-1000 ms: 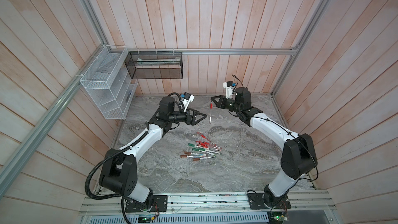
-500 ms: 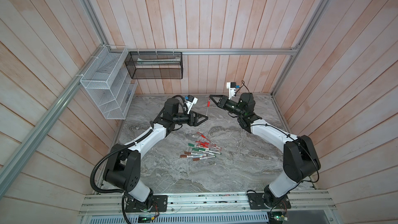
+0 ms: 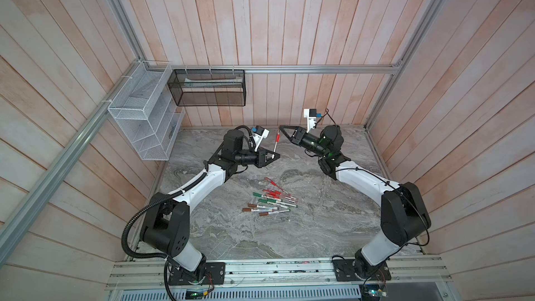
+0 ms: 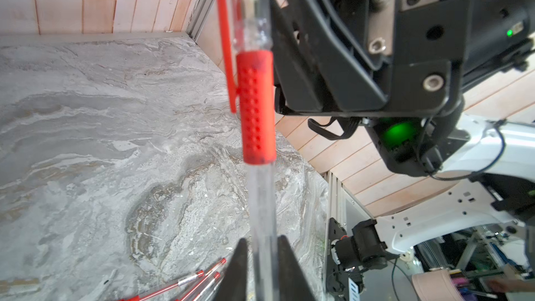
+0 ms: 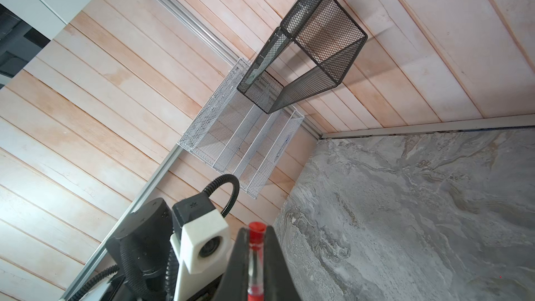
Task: Remove pen caps from pens
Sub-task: Open the pen cap on the pen.
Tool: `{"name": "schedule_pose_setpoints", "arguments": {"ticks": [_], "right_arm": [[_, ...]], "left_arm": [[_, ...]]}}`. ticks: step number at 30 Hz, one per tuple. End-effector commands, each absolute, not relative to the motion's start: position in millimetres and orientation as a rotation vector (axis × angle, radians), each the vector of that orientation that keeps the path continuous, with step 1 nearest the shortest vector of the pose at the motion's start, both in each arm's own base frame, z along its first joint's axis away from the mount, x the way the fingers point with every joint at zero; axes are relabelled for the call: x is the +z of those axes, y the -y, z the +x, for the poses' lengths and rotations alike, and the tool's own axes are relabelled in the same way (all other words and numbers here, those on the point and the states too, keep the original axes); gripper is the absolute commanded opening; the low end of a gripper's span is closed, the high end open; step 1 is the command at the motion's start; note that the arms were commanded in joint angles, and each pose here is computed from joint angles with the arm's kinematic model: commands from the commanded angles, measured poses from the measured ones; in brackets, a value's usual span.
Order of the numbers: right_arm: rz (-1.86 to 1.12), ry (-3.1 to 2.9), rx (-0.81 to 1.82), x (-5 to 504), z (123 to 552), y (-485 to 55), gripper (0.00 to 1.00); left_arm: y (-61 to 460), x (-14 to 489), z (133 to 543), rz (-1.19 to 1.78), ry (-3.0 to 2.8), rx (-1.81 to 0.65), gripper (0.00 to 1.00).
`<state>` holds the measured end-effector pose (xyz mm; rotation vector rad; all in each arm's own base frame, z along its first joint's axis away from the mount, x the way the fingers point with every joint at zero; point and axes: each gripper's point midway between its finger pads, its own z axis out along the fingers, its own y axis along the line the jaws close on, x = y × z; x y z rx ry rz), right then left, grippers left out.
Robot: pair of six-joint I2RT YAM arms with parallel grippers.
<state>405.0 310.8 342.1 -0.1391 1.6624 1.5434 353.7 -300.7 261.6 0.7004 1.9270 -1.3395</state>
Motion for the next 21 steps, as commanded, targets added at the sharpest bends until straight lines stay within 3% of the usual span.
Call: {"name": "schedule_pose_setpoints", "arguments": {"ticks": [1, 5, 14, 21], "right_arm": [[-0.161, -1.641, 1.561, 342, 402, -314, 0.0], [-0.15, -1.645, 1.555, 342, 400, -309, 0.04], [0.043, -1.775, 1.52, 318, 398, -288, 0.41], [0.053, -1.812, 1.558, 321, 406, -310, 0.5]], "left_arm": [[302, 271, 355, 0.734, -1.899, -1.324, 0.03], [294, 266, 363, 0.702, -1.936, -1.212, 0.0], [245, 238, 391, 0.758, -1.975, -0.614, 0.0], [247, 232, 388, 0.833, -1.96, -0.536, 0.0]]}}
